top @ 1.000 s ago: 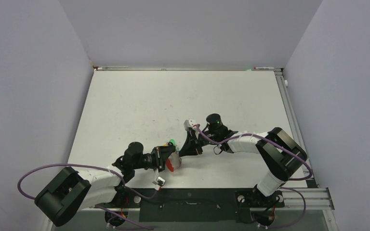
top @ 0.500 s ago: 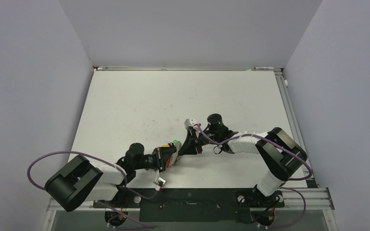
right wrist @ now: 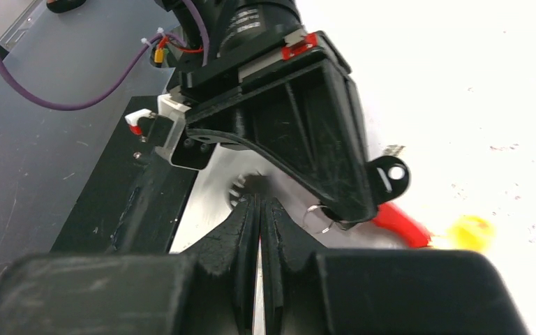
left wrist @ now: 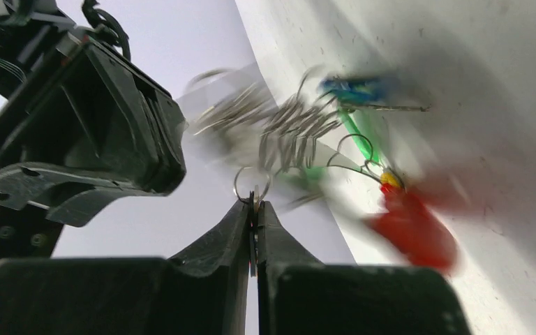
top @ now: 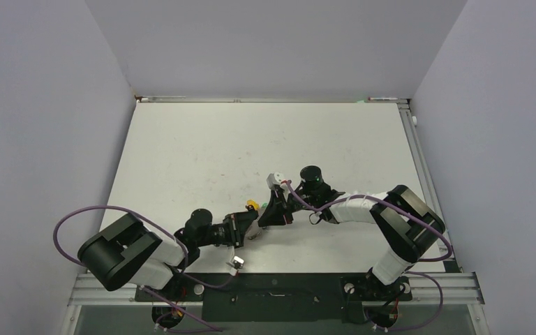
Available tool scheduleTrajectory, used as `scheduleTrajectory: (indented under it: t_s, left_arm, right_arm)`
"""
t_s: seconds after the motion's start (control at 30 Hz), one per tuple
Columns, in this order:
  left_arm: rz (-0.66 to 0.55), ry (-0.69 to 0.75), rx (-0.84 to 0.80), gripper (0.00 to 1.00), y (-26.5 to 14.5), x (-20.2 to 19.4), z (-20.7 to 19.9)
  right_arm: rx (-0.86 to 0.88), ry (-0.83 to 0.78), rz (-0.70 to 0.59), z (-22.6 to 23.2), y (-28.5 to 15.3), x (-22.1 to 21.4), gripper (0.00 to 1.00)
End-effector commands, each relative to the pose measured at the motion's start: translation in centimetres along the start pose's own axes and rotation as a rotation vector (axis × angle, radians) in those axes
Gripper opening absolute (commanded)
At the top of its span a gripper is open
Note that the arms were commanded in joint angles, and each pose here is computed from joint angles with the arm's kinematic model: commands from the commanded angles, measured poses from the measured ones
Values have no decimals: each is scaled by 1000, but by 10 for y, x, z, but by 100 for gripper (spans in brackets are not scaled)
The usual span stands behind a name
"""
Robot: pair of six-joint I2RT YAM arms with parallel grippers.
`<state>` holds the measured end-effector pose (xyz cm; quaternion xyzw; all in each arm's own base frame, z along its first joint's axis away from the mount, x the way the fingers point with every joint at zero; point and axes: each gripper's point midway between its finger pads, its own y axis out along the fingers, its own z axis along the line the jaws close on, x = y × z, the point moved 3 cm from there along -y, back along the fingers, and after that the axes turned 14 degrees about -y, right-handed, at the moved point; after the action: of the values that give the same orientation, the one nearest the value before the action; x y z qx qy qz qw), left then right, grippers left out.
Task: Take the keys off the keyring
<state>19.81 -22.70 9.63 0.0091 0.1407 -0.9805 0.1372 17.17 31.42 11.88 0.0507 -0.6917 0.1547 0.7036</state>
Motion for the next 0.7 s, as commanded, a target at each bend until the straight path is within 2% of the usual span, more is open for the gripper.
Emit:
scheduleTrajectory:
  t_s: [0.0,0.27,0.5,0.67]
  left_arm:
    - [76,26,81,0,0,-16,24]
    - [89,26,141,0,-6,-18,42]
    - [91,2,53,0,-10,-15,31]
    - [120,-16,16,0,-17,-17,27]
  right_arm:
    - [81,-94,-23,10,4,9,5]
    - [106,-99,68,10,2,-9,5]
    - [71,-107,94,-4,-6,-7,6]
    - [1,-106,109,-24,-20,1,24]
